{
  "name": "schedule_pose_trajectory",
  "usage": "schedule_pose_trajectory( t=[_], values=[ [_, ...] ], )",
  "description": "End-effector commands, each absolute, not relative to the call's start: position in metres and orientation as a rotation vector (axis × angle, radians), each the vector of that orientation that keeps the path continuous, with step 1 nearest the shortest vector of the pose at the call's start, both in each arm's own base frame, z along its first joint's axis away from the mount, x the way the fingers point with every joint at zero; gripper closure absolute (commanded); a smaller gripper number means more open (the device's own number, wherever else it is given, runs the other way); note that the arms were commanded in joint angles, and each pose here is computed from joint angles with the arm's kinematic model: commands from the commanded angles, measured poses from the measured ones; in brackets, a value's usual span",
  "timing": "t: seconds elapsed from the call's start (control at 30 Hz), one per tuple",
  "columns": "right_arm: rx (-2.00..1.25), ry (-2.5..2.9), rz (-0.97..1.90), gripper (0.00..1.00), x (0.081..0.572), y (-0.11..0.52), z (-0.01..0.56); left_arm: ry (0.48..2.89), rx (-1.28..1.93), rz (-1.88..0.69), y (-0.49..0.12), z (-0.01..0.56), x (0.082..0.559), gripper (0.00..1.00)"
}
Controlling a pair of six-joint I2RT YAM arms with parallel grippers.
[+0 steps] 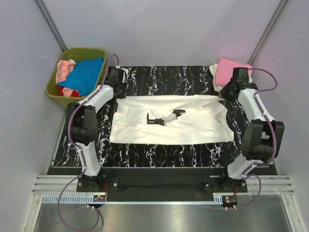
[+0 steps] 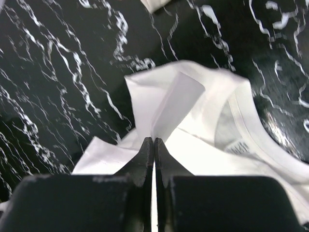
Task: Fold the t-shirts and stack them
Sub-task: Fold the tshirt
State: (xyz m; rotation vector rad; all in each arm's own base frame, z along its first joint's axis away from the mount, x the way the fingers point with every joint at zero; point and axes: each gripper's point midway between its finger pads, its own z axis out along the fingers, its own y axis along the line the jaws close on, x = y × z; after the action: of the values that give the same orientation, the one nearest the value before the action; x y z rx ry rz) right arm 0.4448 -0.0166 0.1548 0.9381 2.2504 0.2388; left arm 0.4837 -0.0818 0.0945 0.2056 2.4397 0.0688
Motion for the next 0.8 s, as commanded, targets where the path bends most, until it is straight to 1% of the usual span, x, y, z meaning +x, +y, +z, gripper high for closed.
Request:
schedule_pose_trajectory(
  t=[0.0,0.23,0.5,0.63,0.77],
  values=[
    [0.926,2.187,0.253,1.00,0.423,-0.019,0.176,2.330,0.161,0.120,-0.067,0.126,0.485,1.00],
    [0.985,2.249,0.162,1.00,0.381,-0.025,0.144,2.354,0.155,0.120,-0.061,0.113,0.455,1.00],
    [1.040,2.276,0.083,1.00,0.356,-0.031,0.124,2.374,0.126,0.113,-0.059,0.110,0.439,0.99],
    [1.079,2.302,0.035,1.00,0.344,-0.035,0.109,2.393,0.112,0.099,-0.060,0.112,0.430,0.96],
    [1.113,2.289,-0.002,1.00,0.336,-0.039,0.104,2.500,0.113,0.070,-0.063,0.099,0.410,0.96]
  ],
)
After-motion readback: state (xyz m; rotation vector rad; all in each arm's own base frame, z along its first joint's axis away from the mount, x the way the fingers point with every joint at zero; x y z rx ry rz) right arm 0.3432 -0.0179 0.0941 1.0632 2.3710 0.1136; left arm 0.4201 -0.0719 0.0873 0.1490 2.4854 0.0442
